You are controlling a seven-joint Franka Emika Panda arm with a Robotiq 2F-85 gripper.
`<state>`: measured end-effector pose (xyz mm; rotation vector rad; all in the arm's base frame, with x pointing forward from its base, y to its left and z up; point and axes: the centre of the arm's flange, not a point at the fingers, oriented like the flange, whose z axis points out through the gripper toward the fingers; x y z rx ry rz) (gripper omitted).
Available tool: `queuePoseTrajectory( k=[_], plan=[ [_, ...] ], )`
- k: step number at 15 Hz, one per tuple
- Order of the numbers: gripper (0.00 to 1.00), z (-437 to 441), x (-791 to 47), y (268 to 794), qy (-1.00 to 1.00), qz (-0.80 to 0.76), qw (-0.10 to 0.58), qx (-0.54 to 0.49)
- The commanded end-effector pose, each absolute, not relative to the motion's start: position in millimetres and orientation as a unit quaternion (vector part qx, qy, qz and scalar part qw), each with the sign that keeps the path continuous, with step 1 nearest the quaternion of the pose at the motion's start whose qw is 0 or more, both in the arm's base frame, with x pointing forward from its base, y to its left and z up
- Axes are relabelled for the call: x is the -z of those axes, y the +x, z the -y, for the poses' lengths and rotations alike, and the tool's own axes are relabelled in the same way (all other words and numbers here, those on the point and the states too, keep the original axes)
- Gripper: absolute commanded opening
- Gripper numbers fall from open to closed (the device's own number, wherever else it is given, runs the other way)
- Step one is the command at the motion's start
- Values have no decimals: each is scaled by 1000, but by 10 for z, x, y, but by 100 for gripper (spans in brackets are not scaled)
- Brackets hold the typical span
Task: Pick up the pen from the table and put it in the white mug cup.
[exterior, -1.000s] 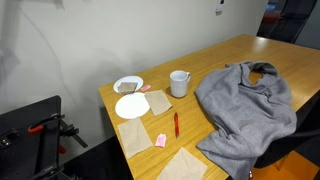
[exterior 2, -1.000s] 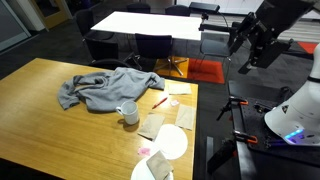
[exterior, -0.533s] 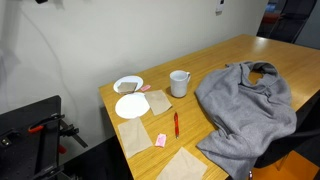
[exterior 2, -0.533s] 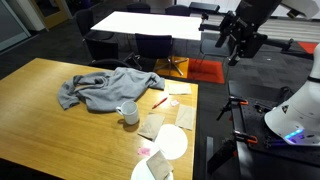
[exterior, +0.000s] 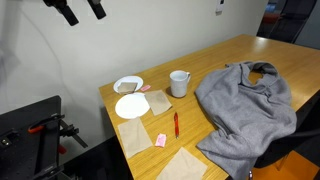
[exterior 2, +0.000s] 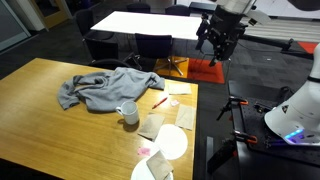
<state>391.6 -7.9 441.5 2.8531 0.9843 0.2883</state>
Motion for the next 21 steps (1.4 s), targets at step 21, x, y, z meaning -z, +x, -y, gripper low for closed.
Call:
queuePoseTrajectory(
  k=[21],
  plan=[
    [100,529,-3727,4827,912,-401,69,-56]
  ],
)
